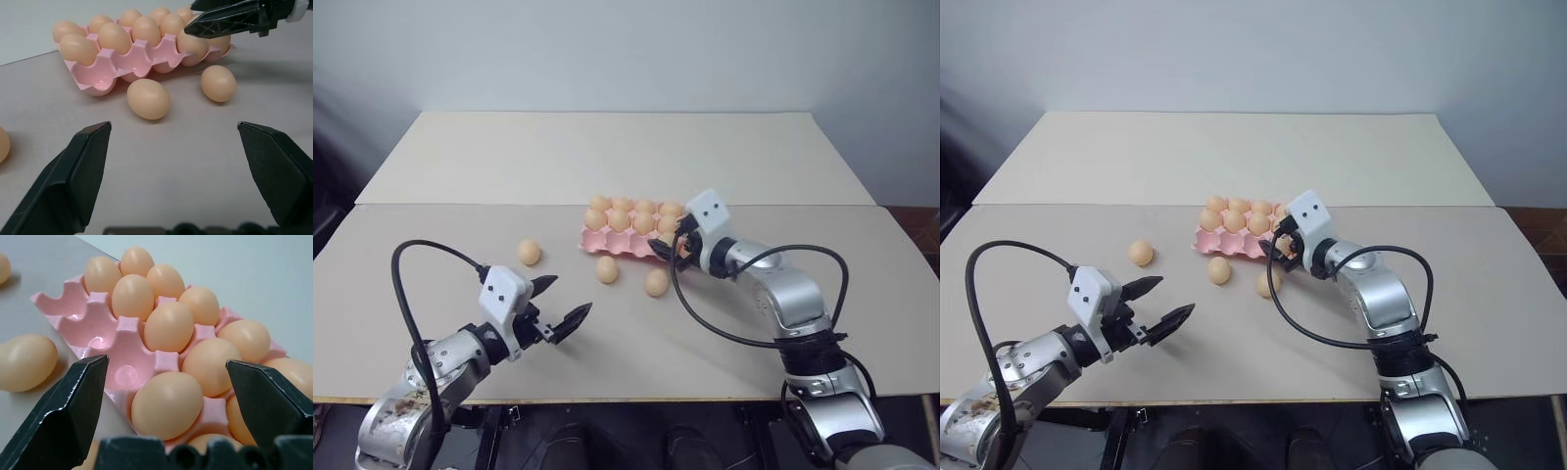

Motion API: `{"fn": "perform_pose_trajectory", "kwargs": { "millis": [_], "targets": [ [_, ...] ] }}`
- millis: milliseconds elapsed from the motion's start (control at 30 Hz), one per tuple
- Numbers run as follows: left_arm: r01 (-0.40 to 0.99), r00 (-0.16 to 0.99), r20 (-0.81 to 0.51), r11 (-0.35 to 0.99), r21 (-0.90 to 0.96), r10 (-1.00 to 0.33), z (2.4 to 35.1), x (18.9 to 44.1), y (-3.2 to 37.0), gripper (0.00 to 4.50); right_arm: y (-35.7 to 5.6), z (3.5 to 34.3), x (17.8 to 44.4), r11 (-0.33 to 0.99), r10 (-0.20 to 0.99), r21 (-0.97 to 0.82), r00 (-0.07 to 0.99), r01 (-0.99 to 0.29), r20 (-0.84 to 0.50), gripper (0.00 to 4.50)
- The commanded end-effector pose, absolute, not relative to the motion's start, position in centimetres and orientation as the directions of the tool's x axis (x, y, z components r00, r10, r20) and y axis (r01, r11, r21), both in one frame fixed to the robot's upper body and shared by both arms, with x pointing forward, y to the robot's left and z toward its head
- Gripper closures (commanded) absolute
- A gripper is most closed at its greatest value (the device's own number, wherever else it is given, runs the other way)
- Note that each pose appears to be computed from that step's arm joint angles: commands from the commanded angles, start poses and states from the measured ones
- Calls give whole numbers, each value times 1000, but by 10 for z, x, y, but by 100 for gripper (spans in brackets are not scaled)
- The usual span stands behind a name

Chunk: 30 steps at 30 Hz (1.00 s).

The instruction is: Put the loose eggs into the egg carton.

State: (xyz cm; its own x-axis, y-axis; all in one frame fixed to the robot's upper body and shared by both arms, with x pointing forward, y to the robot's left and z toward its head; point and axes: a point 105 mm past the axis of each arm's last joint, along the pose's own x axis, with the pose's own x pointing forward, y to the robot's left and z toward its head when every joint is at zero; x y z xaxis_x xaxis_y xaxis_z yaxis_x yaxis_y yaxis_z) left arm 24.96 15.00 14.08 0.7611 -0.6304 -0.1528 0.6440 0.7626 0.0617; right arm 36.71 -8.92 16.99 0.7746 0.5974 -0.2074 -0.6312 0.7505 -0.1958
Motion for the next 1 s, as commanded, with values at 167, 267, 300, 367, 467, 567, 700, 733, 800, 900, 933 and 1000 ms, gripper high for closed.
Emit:
{"fn": "perform_pose_trajectory", "kwargs": {
  "millis": [167, 267, 300, 367, 467, 567, 700, 733, 800, 900, 933, 1000],
  "targets": [
    [695, 719, -109, 716, 64, -687, 161, 245, 157, 0, -131, 181, 315, 621, 724, -175, 645, -764, -244, 3],
    [729, 684, -85, 681, 65, -724, 177, 242, 162, 0, -161, 189, 290, 555, 760, -181, 584, -812, -287, 3],
    [736, 677, -87, 674, 68, -731, 179, 241, 163, 0, -166, 191, 286, 548, 763, -178, 576, -817, -294, 3],
    [757, 653, -98, 650, 66, -751, 184, 238, 168, 0, -184, 202, 276, 542, 766, -165, 565, -824, -307, 3],
    [786, 616, -130, 617, 43, -777, 187, 235, 176, 0, -217, 225, 264, 546, 756, -188, 577, -816, -309, 3],
    [796, 601, -167, 604, 38, -781, 185, 234, 183, 0, -243, 243, 256, 569, 732, -212, 607, -795, -309, 3],
    [795, 603, -165, 606, 32, -781, 186, 236, 185, 0, -258, 246, 248, 570, 724, -204, 604, -796, -332, 3],
    [796, 600, -165, 604, 30, -783, 186, 237, 184, 0, -259, 246, 248, 569, 725, -202, 602, -797, -335, 3],
    [801, 594, -166, 598, 28, -787, 186, 237, 183, 0, -256, 245, 247, 555, 741, -188, 584, -810, -331, 3],
    [805, 588, -171, 593, 24, -791, 184, 235, 182, 0, -249, 242, 246, 537, 758, -175, 564, -825, -328, 3],
    [806, 586, -173, 592, 23, -791, 184, 235, 182, 0, -247, 241, 247, 534, 761, -173, 560, -827, -327, 3],
    [805, 587, -176, 593, 21, -790, 183, 234, 182, 0, -242, 239, 247, 521, 772, -166, 545, -838, -326, 3]
  ]
}}
